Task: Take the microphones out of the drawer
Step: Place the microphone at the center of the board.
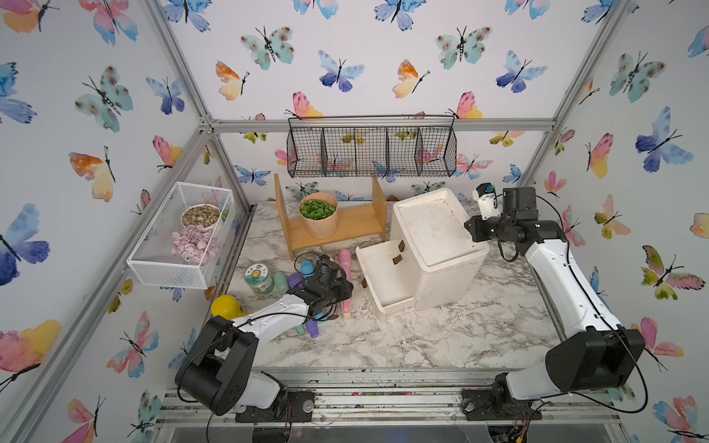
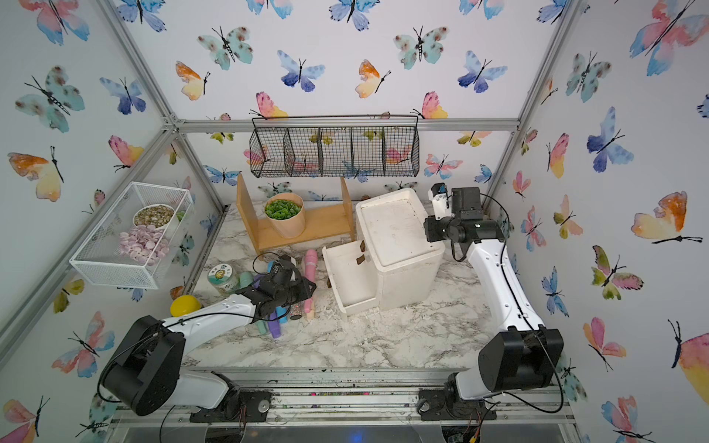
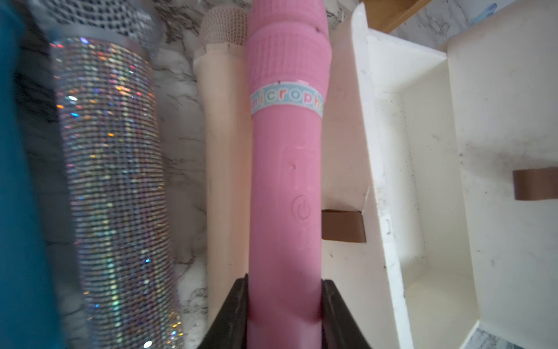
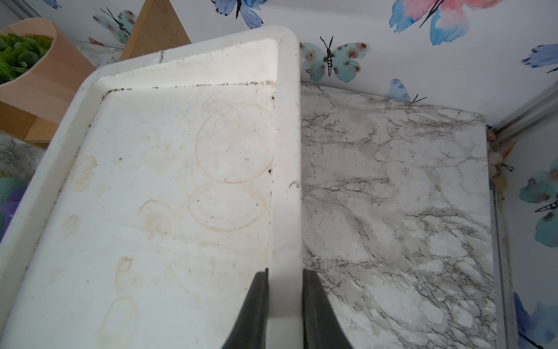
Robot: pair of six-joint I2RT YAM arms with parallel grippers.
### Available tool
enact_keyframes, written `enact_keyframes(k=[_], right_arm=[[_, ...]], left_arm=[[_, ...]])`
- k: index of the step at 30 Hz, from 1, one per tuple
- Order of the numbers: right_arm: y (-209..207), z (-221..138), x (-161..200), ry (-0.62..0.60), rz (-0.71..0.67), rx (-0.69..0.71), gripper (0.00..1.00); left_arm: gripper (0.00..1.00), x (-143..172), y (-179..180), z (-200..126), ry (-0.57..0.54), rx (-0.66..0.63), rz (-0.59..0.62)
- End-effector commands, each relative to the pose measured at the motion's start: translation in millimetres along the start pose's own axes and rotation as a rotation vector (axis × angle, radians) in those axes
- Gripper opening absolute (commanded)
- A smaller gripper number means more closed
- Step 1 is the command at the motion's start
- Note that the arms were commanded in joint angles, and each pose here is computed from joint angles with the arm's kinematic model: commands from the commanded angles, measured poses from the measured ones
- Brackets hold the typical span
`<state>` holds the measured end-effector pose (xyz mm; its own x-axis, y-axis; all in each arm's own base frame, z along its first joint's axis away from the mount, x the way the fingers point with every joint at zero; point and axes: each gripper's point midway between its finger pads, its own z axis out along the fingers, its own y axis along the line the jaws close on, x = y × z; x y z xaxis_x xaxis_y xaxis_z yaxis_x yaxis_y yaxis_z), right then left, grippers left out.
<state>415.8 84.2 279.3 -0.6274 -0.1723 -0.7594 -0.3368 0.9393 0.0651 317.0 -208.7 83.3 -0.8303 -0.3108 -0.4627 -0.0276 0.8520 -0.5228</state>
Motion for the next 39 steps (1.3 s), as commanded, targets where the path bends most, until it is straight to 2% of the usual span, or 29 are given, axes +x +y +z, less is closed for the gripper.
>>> enact_keyframes(k=[1, 11, 18, 25, 30, 34, 36, 38, 39], right_arm=[[9.1, 6.3, -4.6, -0.011, 0.045, -0.069, 0.06], [9.0, 3.7, -3.2, -0.015, 0.044, -0.064, 0.06], [9.4, 4.7, -3.7, -0.014, 0.045, -0.068, 0.06], [9.1, 5.4, -3.5, -0.012, 0.047, -0.067, 0.06], [9.3, 5.1, -3.4, -0.012, 0.045, -0.067, 0.06], [9.3, 4.1, -3.9, -0.013, 0.046, -0.066, 0.06], [9.4, 4.1, -4.0, -0.012, 0.046, -0.067, 0.06], [9.5, 3.5, -4.6, -0.014, 0.045, -0.067, 0.06], [9.7, 3.5, -4.6, -0.014, 0.046, -0.068, 0.06]], left_arm=[[0.25, 5.7, -15.7, 9.7, 0.018, 0.023, -0.012], [0.29, 22.3, -24.6, 32.1, 0.046, -0.033, -0.024], [0.4, 34.6, -23.2, 42.8, 0.084, -0.068, -0.01], [0.48, 34.3, -19.6, 38.0, 0.082, -0.091, -0.011], [0.5, 26.2, -23.0, 27.0, 0.054, -0.088, -0.007], [0.49, 11.1, -30.8, 12.5, 0.005, -0.072, 0.008], [0.45, 2.1, -35.5, 5.0, -0.019, -0.052, 0.007], [0.35, -8.1, -39.2, -2.7, -0.044, -0.024, 0.0], [0.27, -12.2, -39.4, -5.6, -0.051, -0.009, -0.009]])
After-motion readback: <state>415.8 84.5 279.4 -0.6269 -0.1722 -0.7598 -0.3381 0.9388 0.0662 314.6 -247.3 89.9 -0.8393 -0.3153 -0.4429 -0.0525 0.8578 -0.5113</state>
